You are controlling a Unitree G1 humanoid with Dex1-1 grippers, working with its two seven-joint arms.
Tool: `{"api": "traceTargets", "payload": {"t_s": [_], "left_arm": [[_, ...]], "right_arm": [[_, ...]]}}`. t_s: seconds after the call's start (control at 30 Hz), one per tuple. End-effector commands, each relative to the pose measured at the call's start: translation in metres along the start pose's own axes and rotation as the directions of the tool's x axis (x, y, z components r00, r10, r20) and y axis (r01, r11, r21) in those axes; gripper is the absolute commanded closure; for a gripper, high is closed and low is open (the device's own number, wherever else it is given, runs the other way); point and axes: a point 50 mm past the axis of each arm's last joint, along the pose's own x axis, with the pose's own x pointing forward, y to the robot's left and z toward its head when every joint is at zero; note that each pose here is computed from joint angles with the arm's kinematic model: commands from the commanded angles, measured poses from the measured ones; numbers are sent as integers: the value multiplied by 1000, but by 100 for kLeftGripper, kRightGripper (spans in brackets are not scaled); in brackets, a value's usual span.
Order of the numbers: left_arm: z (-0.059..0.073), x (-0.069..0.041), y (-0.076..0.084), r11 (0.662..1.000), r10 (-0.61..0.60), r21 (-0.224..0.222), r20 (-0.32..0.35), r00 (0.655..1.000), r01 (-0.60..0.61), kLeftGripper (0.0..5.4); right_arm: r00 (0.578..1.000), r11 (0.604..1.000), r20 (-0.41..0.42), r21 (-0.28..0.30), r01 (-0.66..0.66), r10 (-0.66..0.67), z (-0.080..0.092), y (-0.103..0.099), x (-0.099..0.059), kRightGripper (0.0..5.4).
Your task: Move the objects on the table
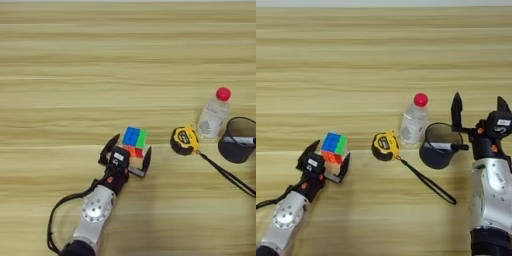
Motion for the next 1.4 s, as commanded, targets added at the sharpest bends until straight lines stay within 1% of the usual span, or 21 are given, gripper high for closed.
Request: {"api": "traceTargets", "payload": {"t_s": [0.03, 0.27, 0.4, 0.73, 0.87, 0.9, 0.97, 1.0, 1.07, 1.17, 1.3, 1.4], "left_arm": [[-2, 2, 4, 1000, 6, 1, -23, 1000, -6, 0], [-8, 5, 7, 1000, 14, -24, -57, 998, -15, 0], [-10, 8, 11, 1000, 19, -23, -76, 997, -20, 0], [-10, 11, 16, 999, 22, -27, -85, 996, -25, 0], [-10, 13, 19, 998, 48, -38, -83, 995, -51, 0], [-9, 13, 20, 997, 57, -40, -81, 995, -60, 18], [-9, 13, 22, 997, 65, -41, -75, 995, -68, 28], [-9, 13, 22, 996, 68, -43, -73, 995, -72, 44], [-9, 13, 22, 996, 70, -45, -71, 995, -74, 54], [-8, 13, 22, 996, 71, -45, -70, 995, -74, 87], [-8, 13, 23, 996, 76, -42, -68, 995, -79, 116], [-8, 13, 23, 996, 79, -43, -65, 995, -82, 152]], "right_arm": [[1000, 1000, 20, 6, 14, -15, 4, 0, 2, 6], [1000, 1000, 21, 10, 19, -19, 4, 3, 1, 6], [999, 1000, 21, 13, 25, -25, 4, 4, -2, 6], [999, 999, 18, 17, 39, -39, 4, 5, -7, 6], [999, 999, 19, 18, 40, -40, 5, 5, -7, 6], [999, 999, 19, 18, 39, -40, 5, 5, -7, 0], [999, 999, 18, 18, 39, -40, 5, 5, -7, 0], [999, 999, 18, 19, 39, -40, 5, 5, -7, 0], [999, 999, 19, 18, 40, -40, 5, 4, -7, 0], [999, 999, 19, 18, 40, -40, 5, 4, -7, 0], [999, 999, 20, 17, 40, -40, 5, 4, -7, 0], [999, 999, 20, 17, 40, -41, 5, 4, -7, 0]]}}
